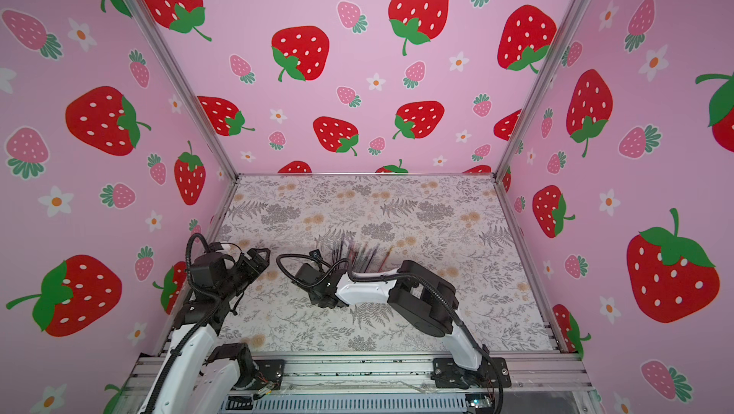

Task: Remove the protective cover of the pencils
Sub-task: Pick up the pencil from the center of the board, then remove the protective sleeve from the pencil.

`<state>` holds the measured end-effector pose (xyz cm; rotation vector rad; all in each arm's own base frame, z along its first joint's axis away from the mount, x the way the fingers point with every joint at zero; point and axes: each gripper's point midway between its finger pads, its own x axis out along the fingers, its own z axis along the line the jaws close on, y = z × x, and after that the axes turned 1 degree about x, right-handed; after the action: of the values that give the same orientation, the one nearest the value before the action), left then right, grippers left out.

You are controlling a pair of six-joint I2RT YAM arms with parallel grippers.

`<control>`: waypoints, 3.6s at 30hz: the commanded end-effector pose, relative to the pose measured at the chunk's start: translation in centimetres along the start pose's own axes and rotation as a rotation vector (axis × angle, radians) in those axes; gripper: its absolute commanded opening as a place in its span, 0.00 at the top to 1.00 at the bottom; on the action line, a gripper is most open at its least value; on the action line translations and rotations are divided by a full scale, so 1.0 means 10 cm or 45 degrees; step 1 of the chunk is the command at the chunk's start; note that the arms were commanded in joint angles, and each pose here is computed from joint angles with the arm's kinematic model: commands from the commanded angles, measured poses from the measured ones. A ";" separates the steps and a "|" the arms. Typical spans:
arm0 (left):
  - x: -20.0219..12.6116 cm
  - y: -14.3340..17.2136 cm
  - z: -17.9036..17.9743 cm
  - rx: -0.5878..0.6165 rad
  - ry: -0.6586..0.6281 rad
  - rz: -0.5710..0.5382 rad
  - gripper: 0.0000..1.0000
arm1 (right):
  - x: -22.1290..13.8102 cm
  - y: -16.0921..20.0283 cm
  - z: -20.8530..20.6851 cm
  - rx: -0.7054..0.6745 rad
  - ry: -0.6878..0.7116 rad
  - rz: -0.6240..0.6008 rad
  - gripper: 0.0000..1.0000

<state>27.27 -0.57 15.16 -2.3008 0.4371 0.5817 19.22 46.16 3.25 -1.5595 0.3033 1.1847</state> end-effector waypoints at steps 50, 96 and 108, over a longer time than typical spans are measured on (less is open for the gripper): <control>0.68 0.79 -0.64 0.051 0.267 0.471 0.45 | -0.55 -0.22 0.41 0.008 -0.340 -0.324 1.00; 0.58 0.81 -0.74 0.137 0.295 0.482 0.93 | -0.39 -0.14 0.53 -0.017 -0.356 -0.274 0.96; 0.65 0.70 -0.69 0.248 0.215 0.441 1.00 | -0.43 -0.09 0.61 -0.036 -0.394 -0.279 1.00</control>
<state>30.11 -11.57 10.88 -2.1555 0.9995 0.5255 15.72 49.39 7.37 -1.3832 -0.0543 1.2225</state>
